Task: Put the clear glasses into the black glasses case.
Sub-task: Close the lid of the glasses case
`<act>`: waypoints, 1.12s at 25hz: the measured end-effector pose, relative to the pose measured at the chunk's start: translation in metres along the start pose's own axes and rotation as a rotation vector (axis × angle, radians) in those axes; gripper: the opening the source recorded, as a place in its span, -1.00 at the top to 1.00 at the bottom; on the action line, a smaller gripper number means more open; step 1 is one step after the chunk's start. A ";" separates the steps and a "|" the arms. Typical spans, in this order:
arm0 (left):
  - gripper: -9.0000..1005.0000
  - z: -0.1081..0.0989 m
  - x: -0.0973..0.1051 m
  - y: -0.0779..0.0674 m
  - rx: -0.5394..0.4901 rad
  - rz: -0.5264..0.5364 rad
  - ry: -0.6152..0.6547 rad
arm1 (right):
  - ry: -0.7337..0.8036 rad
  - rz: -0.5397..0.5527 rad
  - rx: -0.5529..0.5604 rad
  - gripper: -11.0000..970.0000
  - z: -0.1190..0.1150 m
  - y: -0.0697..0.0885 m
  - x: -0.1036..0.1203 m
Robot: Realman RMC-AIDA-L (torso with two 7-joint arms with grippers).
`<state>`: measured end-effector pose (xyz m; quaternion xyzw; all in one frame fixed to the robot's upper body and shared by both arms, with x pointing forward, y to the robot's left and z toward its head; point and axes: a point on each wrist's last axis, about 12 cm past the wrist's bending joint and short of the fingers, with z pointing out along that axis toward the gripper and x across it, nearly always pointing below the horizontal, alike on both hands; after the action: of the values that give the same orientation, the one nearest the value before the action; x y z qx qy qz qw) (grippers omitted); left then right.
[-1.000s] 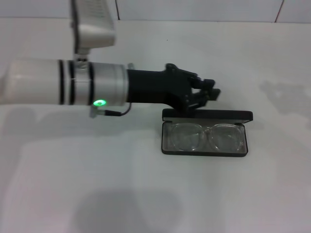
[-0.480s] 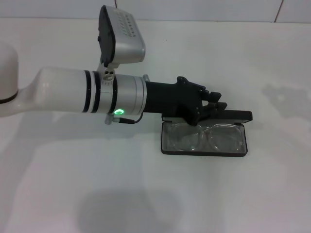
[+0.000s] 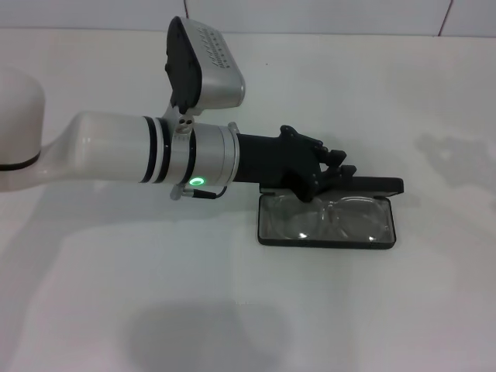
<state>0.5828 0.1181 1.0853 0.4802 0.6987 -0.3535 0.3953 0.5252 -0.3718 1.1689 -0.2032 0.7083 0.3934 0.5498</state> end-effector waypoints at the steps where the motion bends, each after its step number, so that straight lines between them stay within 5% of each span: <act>1: 0.48 0.001 0.001 0.000 0.001 0.001 0.005 | 0.000 0.000 0.000 0.72 0.000 0.000 0.000; 28: 0.50 0.010 0.016 -0.022 0.093 0.048 0.090 | 0.000 -0.001 -0.014 0.59 -0.002 0.002 0.004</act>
<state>0.5608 0.1096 1.0692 0.5301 0.6869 -0.3540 0.3490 0.5207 -0.3717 1.1663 -0.2074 0.7055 0.3980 0.5485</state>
